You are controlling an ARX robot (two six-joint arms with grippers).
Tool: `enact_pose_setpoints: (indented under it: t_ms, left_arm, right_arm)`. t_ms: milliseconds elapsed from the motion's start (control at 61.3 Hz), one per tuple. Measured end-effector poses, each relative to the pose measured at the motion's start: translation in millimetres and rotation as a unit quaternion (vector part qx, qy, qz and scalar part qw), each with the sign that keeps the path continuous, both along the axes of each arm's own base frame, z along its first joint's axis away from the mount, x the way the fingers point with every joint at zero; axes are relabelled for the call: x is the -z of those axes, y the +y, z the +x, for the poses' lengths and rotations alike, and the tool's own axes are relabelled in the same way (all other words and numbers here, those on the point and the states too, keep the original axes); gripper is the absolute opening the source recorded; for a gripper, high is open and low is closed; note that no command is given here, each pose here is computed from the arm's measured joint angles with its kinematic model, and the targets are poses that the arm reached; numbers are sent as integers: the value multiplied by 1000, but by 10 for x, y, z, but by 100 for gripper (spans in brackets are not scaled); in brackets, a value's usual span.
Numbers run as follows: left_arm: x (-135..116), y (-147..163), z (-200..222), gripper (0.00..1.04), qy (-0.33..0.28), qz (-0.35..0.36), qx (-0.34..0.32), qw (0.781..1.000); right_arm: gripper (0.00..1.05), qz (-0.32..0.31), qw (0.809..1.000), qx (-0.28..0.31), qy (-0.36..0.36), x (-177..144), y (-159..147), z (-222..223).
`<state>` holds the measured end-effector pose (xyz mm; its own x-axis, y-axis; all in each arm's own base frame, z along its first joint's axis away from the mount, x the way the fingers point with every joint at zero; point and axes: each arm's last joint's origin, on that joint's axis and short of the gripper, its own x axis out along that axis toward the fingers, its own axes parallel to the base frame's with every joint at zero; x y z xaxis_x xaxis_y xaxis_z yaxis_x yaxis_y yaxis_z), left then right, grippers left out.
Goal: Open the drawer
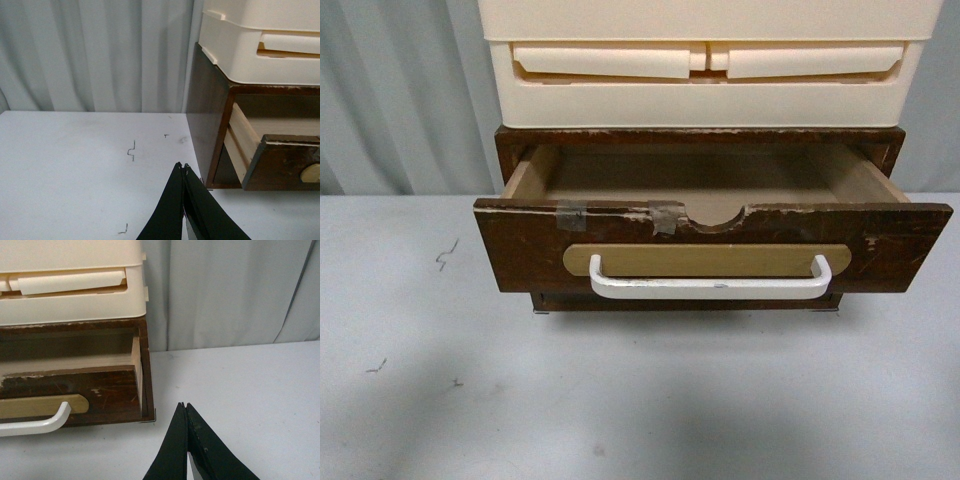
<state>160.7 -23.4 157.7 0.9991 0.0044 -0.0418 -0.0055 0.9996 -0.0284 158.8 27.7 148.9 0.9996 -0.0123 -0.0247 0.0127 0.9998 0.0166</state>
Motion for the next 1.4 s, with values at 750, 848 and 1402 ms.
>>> enact_pose_setpoints:
  t_ms: [750, 848, 1402]
  left_arm:
    - [-119, 232, -455, 2, -26, 5, 3, 1000]
    - [-114, 232, -521, 2, -25, 5, 3, 1000]
    - [-83, 232, -633, 46, -22, 6, 3, 1000]
  right_arm:
    - [2, -6, 1000, -2, -20, -217, -285, -448]
    - [2, -6, 1000, -2, -18, -208, -284, -509]
    - [41, -7, 1000, -4, -14, -177, -283, -616]
